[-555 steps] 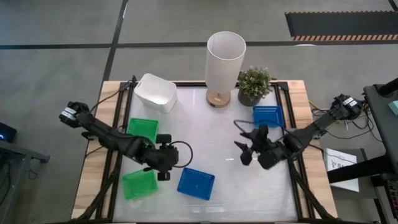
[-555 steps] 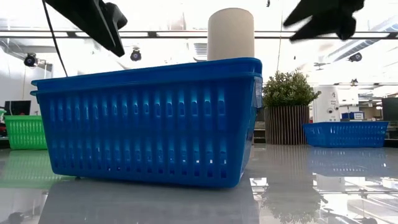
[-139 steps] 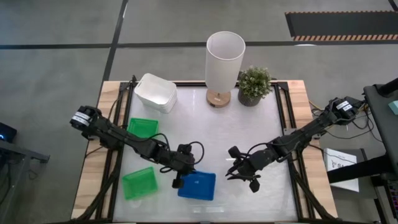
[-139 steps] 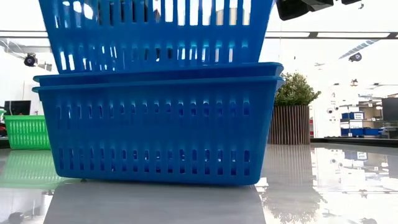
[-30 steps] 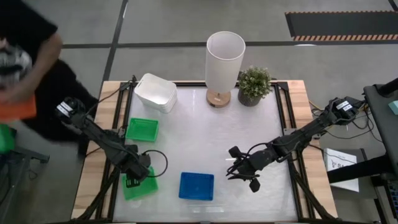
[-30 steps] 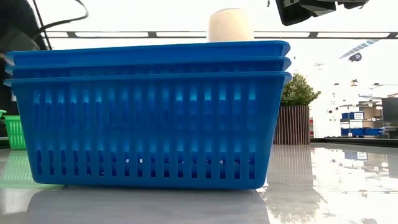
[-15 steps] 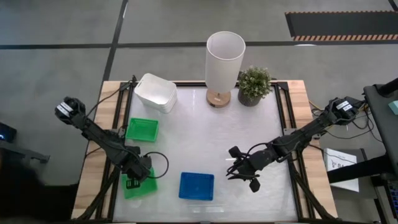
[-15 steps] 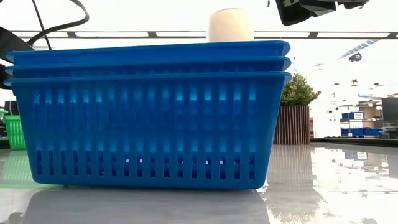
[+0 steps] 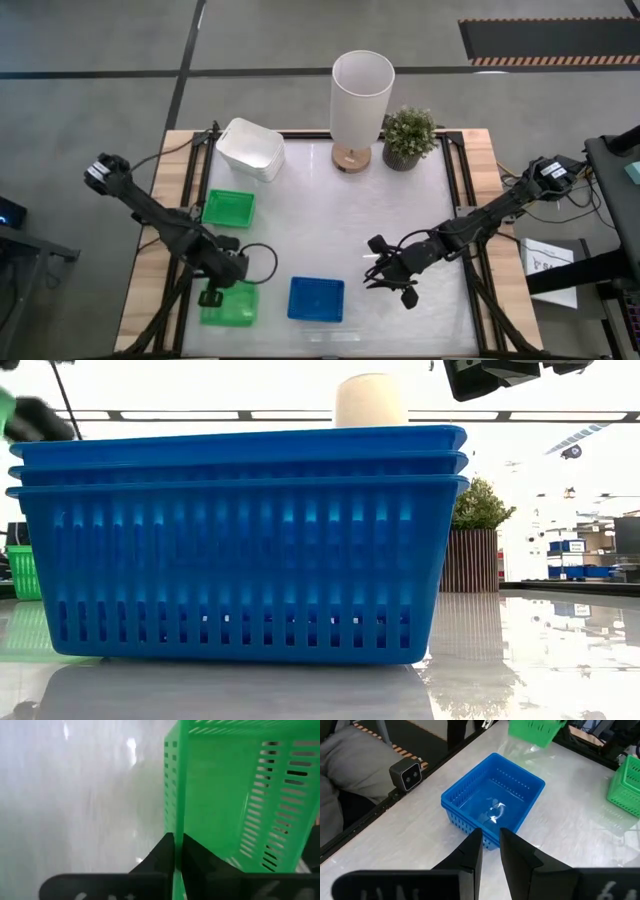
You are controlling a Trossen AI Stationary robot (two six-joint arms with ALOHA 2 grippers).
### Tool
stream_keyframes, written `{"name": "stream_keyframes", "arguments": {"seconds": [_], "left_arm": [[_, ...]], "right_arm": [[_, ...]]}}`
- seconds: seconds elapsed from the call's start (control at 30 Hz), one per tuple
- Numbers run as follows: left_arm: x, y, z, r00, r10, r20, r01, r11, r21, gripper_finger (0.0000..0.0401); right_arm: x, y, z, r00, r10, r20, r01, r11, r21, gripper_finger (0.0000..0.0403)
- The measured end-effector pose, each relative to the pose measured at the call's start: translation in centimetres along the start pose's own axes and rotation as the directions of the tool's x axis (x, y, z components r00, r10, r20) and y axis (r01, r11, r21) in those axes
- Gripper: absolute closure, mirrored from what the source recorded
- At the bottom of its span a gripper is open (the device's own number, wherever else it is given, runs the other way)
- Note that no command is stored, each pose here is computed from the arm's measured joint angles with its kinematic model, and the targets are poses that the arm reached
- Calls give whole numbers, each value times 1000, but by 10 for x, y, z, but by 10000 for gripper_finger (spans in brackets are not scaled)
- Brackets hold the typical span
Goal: Stack baskets by color
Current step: Stack the bottom green bin on the green bins
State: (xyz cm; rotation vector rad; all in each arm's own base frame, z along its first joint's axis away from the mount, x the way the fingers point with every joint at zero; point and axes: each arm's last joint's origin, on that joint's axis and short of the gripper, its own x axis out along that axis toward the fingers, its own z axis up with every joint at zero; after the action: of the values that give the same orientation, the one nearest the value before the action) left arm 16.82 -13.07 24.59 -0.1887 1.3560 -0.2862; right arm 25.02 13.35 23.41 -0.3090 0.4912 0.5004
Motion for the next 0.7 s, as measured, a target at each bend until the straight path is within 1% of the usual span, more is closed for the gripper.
{"name": "stream_keyframes", "arguments": {"seconds": [0.07,0.17,0.33,0.5,0.6,0.7], "left_arm": [[-14,1,3,999,-17,48,15,999,48,400],[-34,11,3,996,30,80,-35,997,63,400],[-62,34,-1,989,136,57,-141,985,96,401],[-90,58,3,978,194,81,-204,970,132,401],[-105,73,3,970,234,64,-242,955,169,401],[-118,89,0,952,306,16,-303,934,189,401]], "right_arm": [[0,0,0,1000,0,-2,0,1000,0,346],[0,0,0,1000,1,-5,-1,1000,0,346],[0,0,0,1000,1,-5,-1,1000,-6,346],[0,0,0,1000,1,-5,-1,1000,-17,346],[0,0,0,1000,1,-5,-1,1000,-22,346],[0,0,0,1000,1,-5,-1,1000,-22,346]]}}
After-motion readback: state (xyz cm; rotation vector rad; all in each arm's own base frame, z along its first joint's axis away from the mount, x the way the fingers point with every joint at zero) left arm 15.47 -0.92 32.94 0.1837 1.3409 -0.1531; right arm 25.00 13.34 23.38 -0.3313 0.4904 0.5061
